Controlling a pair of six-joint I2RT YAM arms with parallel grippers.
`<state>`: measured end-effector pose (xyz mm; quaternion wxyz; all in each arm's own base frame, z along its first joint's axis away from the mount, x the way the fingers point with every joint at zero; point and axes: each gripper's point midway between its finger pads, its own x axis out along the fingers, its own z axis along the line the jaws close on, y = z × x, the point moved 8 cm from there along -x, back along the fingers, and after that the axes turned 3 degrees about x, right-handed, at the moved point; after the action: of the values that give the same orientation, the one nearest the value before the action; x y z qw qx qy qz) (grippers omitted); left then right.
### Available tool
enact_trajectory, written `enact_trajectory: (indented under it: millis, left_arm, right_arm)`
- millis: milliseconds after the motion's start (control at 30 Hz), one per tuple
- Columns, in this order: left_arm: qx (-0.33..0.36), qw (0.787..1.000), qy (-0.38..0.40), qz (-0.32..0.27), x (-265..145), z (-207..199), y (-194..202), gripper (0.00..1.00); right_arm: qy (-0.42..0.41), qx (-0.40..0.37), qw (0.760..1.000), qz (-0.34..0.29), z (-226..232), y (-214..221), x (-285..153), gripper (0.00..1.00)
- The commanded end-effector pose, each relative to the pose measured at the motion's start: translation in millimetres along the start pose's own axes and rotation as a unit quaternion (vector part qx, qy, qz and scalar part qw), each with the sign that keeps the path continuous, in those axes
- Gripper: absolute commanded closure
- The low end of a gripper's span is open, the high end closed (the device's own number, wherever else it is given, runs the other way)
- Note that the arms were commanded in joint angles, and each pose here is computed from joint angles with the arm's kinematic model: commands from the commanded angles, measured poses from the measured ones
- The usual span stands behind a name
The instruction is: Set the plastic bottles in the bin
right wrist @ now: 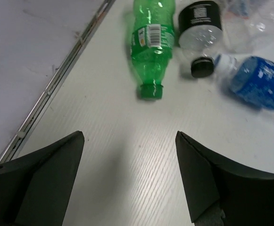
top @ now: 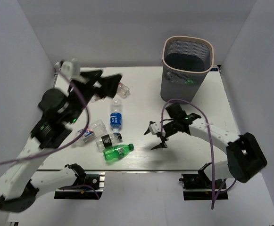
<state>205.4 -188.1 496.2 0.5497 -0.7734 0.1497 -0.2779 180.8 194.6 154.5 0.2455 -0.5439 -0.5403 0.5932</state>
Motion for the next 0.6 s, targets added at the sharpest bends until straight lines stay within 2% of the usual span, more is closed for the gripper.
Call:
enact_trajectory:
  millis: [0,67,133,167,233,333,400,533,567]
  left_arm:
    - [-0.009,0.971,-0.135,0.196,-66.3,38.9,82.9,0.00]
    - [-0.022,0.949,-0.174,0.262,-99.8,49.7,111.9,0.00]
    - [-0.054,0.940,-0.195,0.273,-122.6,53.4,121.1,0.00]
    - [-0.058,0.935,-0.203,0.286,-131.1,55.2,126.3,0.00]
    - [-0.069,0.931,-0.210,0.290,-137.8,56.7,132.2,0.00]
    - [-0.066,0.925,-0.208,0.312,-146.8,57.1,135.7,0.00]
    - [-0.055,0.911,-0.220,0.343,-151.4,59.7,144.7,0.00]
    - [-0.041,0.905,-0.234,0.354,-158.4,63.1,141.2,0.00]
    - [-0.041,0.909,-0.237,0.340,-159.5,63.6,134.8,0.00]
  right_arm:
    - [-0.015,-0.055,0.998,0.018,-26.6,-6.8,28.7,0.17]
    - [-0.033,-0.065,0.997,0.025,-29.3,-12.5,49.9,0.17]
    - [-0.043,-0.034,0.997,0.055,-32.5,0.5,70.6,0.19]
    - [-0.032,-0.027,0.998,0.046,-39.8,-11.7,83.0,0.19]
    - [-0.012,-0.006,0.997,0.075,-49.7,4.4,94.8,0.21]
    - [-0.028,0.013,0.995,0.096,-52.1,16.0,114.0,0.24]
    - [-0.040,0.025,0.993,0.110,-56.4,16.4,123.1,0.25]
    - [-0.041,0.030,0.992,0.118,-54.1,21.8,142.1,0.28]
    - [-0.043,0.030,0.992,0.118,-54.1,21.1,144.8,0.28]
